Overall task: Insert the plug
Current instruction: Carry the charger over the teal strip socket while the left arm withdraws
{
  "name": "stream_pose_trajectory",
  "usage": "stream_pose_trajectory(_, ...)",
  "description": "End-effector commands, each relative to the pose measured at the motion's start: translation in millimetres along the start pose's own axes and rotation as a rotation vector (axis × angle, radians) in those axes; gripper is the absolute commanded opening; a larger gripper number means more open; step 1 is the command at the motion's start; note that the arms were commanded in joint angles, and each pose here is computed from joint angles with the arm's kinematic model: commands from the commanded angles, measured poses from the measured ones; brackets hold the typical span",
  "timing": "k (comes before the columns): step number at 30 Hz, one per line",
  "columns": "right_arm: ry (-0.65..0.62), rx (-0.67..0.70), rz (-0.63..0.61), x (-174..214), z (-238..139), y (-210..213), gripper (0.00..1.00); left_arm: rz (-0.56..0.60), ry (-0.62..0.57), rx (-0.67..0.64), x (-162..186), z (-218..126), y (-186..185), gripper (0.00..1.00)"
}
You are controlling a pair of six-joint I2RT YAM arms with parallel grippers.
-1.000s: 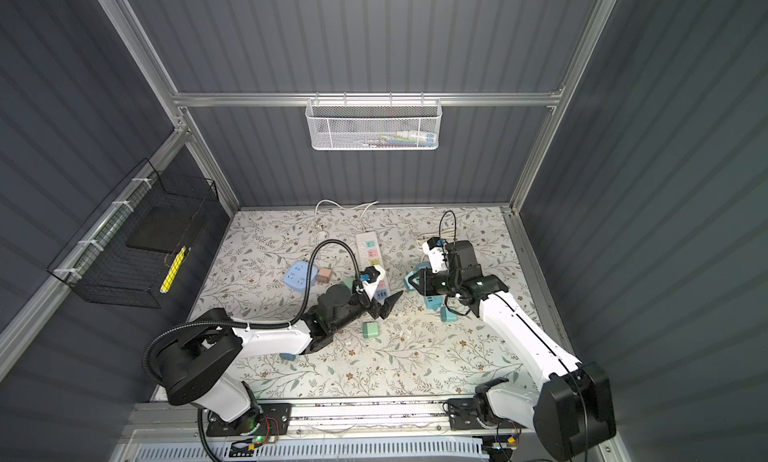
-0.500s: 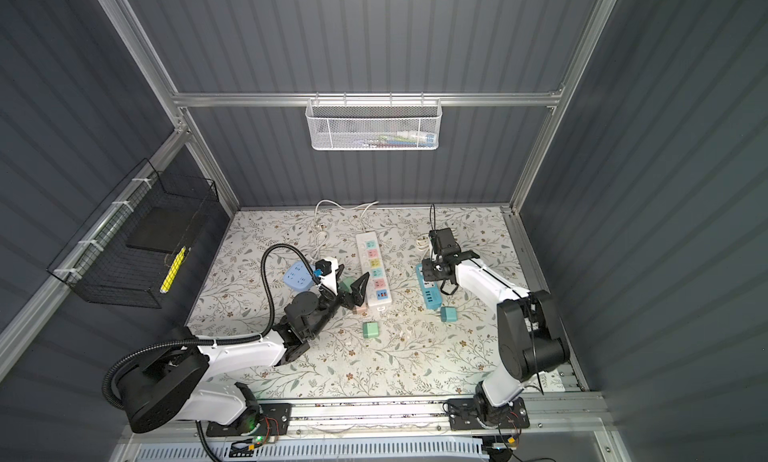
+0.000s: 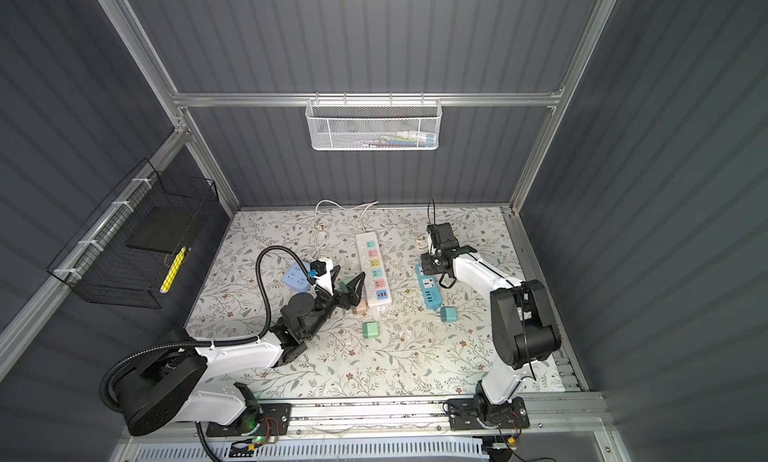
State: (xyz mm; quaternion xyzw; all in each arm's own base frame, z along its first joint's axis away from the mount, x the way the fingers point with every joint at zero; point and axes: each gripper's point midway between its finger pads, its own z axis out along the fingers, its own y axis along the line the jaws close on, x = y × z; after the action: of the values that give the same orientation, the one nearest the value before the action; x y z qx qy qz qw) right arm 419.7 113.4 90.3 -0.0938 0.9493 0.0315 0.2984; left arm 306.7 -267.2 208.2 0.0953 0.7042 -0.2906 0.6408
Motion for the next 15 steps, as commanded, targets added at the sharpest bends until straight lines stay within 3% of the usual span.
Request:
stream_pose_trajectory(1, 0.0, -0.015, -0.009, -6, 6, 1, 0.19, -0.023, -0.031, 0.006, -9, -3, 1, 0.9)
stream_pose_trajectory(15, 0.059, -0.025, 0.03, 5, 11, 5, 0.2, -0.024, -0.035, 0.01, -12, -7, 1, 0.89)
